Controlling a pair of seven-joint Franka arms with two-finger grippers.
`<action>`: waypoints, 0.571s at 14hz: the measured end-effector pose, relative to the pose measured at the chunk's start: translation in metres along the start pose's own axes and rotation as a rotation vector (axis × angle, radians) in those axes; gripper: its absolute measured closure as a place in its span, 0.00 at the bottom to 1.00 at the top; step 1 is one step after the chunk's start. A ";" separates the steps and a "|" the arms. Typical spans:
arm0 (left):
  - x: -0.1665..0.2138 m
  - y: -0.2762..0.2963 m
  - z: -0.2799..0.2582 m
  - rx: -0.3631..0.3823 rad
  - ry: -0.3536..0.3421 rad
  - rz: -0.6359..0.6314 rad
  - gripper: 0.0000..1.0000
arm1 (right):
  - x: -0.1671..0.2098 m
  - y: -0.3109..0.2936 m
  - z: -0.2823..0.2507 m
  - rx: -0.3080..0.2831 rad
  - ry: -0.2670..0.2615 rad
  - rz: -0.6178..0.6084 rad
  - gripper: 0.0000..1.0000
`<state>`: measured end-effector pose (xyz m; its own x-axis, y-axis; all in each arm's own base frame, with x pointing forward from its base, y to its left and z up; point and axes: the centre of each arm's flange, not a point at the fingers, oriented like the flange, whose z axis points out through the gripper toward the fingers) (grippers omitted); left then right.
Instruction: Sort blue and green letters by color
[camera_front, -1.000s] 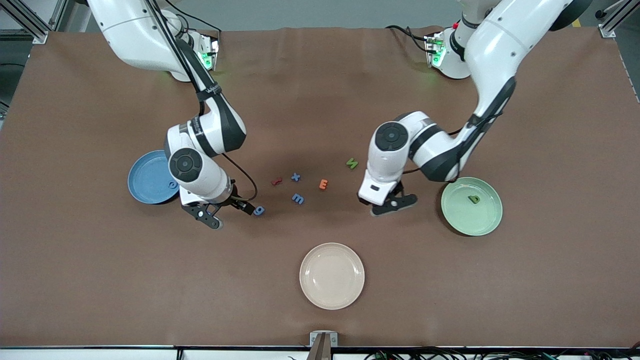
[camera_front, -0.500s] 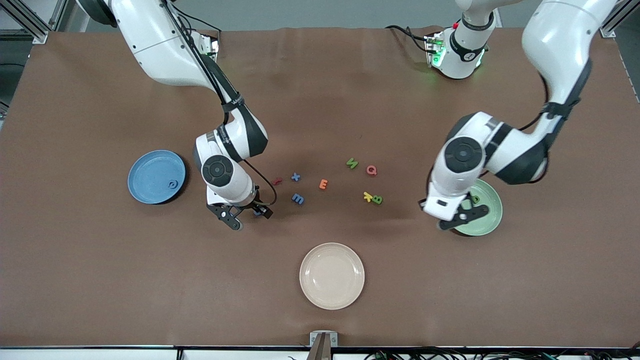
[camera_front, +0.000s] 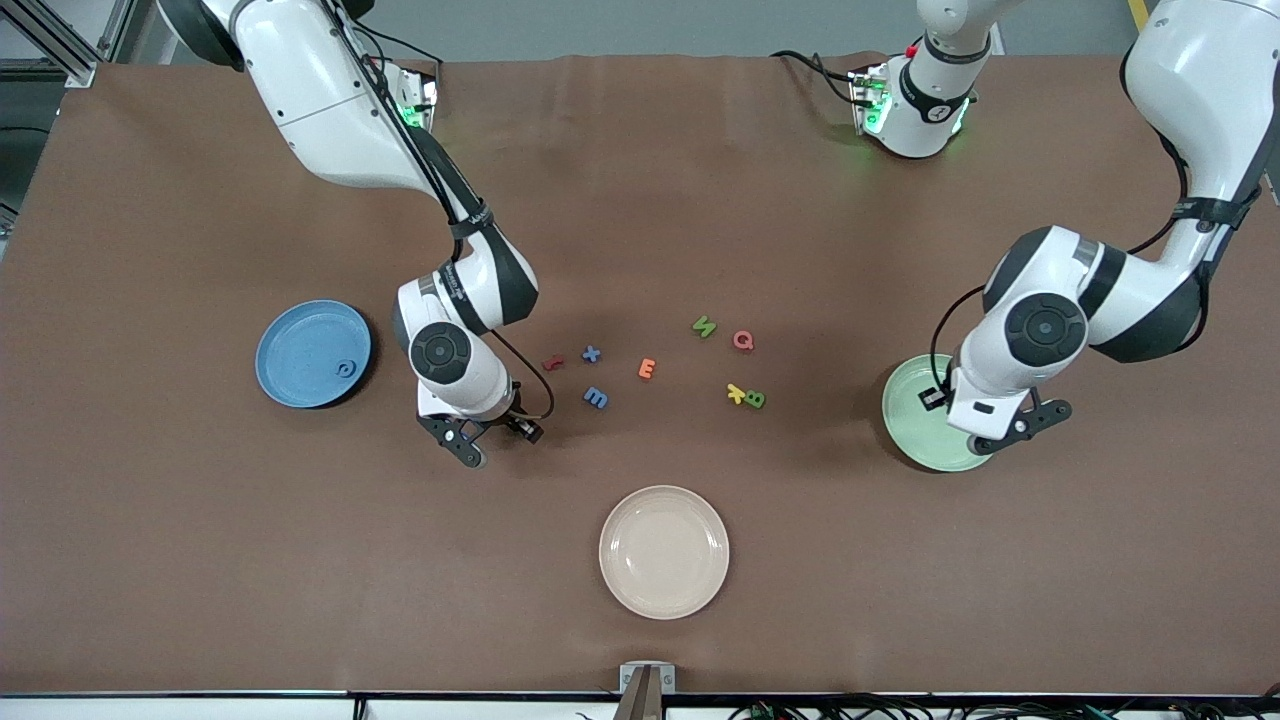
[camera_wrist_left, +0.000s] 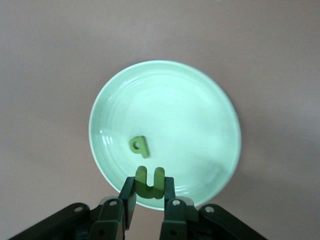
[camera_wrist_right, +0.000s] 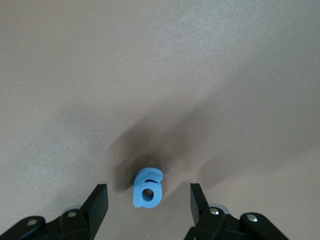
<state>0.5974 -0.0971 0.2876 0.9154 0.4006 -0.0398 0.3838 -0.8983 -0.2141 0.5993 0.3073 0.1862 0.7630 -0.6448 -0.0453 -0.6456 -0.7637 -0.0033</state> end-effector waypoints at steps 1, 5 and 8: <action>0.003 -0.008 0.012 -0.014 -0.011 0.002 0.73 | -0.001 0.000 0.001 -0.001 0.000 0.000 0.29; 0.015 -0.043 0.065 -0.087 0.007 0.031 0.73 | -0.003 -0.001 0.004 -0.005 -0.002 -0.001 0.43; 0.016 -0.054 0.090 -0.119 -0.012 0.036 0.73 | -0.005 -0.002 0.005 -0.006 -0.003 -0.005 0.47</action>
<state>0.5800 -0.0263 0.2109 0.9277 0.3689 -0.0570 0.3628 -0.9270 -0.0952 0.5962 0.3120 0.1810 0.7659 -0.6412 -0.0480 -0.6418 -0.7669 0.0028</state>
